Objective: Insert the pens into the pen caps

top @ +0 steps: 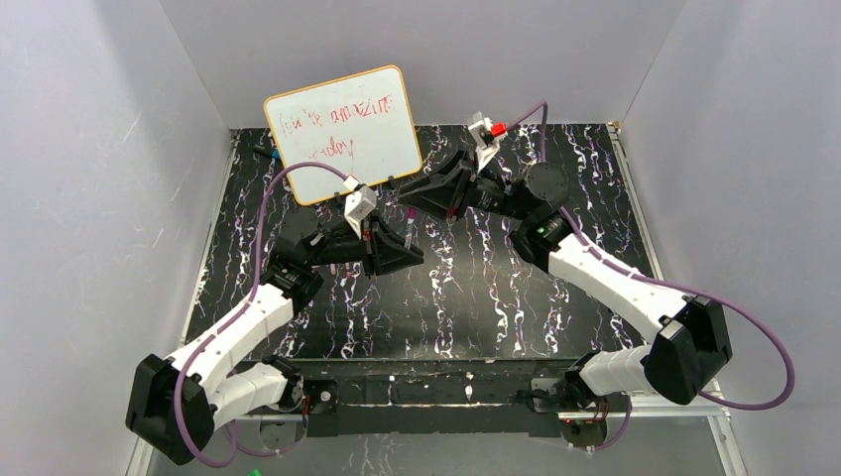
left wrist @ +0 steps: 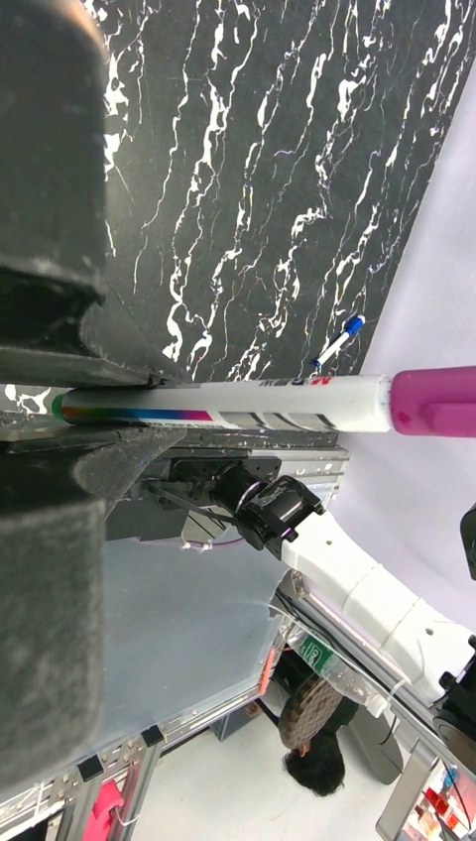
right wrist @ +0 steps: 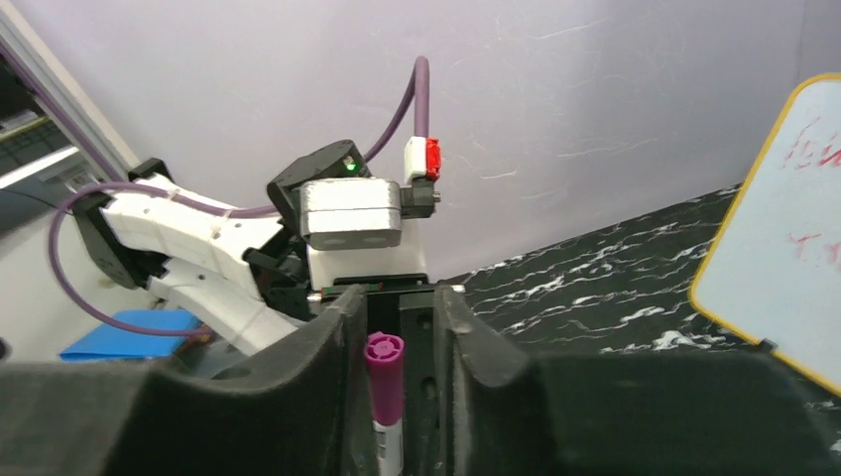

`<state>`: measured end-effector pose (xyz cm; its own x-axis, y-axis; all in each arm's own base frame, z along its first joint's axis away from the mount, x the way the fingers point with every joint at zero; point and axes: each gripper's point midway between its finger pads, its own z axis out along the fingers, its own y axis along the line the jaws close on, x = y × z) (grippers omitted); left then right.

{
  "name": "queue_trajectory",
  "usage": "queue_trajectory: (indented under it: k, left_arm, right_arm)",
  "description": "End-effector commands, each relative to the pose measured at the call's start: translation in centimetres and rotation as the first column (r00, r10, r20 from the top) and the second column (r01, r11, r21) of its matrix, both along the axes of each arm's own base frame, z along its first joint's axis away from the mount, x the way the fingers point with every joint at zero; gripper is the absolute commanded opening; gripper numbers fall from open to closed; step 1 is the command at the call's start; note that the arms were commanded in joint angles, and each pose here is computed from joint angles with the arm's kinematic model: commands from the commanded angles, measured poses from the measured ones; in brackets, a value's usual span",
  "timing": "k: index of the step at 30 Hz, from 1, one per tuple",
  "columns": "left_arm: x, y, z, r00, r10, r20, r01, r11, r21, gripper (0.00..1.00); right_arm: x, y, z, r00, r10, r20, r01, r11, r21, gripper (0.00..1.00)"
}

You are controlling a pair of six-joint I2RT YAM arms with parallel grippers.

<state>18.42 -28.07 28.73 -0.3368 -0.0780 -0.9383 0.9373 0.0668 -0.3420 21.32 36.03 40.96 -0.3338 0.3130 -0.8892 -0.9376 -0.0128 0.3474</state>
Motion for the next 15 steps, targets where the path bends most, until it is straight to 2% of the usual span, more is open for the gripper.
queue_trajectory:
  k: [1, 2, 8, 15]
  left_arm:
    - [-0.4, 0.2, 1.1, 0.999, -0.012, 0.046, 0.013, 1.000, -0.011, 0.00]
    - [-0.4, 0.2, 1.1, 0.999, -0.012, 0.047, 0.012, 1.000, -0.012, 0.00]
    - [-0.1, 0.1, 2.8, 0.998, -0.004, 0.068, 0.006, 0.999, -0.032, 0.00]
    - [0.9, 0.0, 8.2, 0.988, 0.014, 0.153, 0.001, 0.995, -0.098, 0.00]
  right_arm:
    - [-0.5, 0.0, 2.1, 0.998, 0.016, 0.059, -0.018, 1.000, 0.025, 0.08]
    - [-0.5, 0.0, 2.1, 0.998, 0.016, 0.056, -0.017, 1.000, 0.021, 0.01]
    - [-0.3, 0.0, 0.6, 0.999, -0.026, 0.034, 0.026, 1.000, -0.003, 0.01]
    - [-1.7, 0.9, -2.5, 1.000, -0.018, 0.012, 0.019, 0.998, -0.065, 0.01]
